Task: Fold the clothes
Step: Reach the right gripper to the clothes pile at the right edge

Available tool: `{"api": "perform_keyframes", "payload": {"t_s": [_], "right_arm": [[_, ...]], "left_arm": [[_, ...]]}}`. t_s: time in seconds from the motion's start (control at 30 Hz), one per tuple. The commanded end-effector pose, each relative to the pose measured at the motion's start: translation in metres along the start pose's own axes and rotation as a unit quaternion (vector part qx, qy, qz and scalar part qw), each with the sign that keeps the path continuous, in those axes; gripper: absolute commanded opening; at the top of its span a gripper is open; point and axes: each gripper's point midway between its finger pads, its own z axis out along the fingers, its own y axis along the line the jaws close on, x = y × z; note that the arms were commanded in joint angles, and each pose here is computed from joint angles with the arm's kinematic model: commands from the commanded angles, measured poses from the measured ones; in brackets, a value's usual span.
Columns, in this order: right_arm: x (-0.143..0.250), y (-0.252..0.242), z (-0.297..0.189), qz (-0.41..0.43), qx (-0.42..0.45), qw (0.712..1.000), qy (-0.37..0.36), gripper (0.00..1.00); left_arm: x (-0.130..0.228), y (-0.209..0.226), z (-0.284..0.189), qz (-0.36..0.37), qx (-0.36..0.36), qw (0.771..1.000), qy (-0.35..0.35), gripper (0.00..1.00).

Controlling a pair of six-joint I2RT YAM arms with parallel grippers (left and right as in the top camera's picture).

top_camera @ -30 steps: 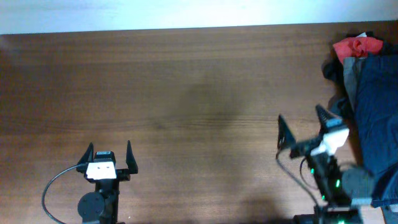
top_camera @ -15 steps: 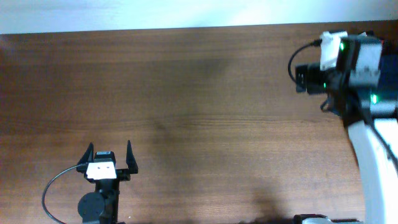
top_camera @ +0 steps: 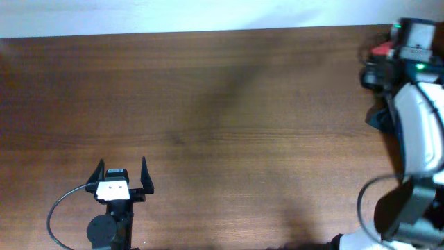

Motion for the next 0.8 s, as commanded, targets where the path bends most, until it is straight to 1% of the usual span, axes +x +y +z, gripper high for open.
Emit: {"api": "perform_keyframes", "payload": {"t_s": [0.0,0.1,0.17,0.23,0.3,0.57,0.77], "right_arm": [[0.006,-0.030,0.025,0.054,0.022,0.998,0.016,0.98],[-0.002,-0.033,0.038,0.073,0.001,0.997,-0.003,0.98],[-0.017,-0.040,0.046,0.089,0.011,0.995,-0.035,0.99],[-0.028,-0.041,0.053,0.092,0.015,0.994,-0.058,0.99],[-0.033,-0.037,0.063,0.073,0.018,0.995,-0.067,0.99],[-0.021,-0.016,0.115,0.056,0.016,0.997,-0.052,0.99],[-0.011,-0.003,0.144,0.055,0.016,0.997,-0.043,0.99]], "left_arm": [[0.001,0.002,0.000,-0.004,-0.005,1.000,0.002,0.99],[0.001,0.002,0.000,-0.004,-0.005,1.000,0.002,0.99],[0.001,0.002,0.000,-0.004,-0.005,1.000,0.002,0.99],[0.001,0.002,0.000,-0.004,-0.005,1.000,0.002,0.99],[0.001,0.002,0.000,-0.004,-0.005,1.000,0.002,0.99],[0.001,0.002,0.000,-0.004,-0.005,1.000,0.002,0.99],[0.001,0.002,0.000,-0.004,-0.005,1.000,0.002,0.99]]}}
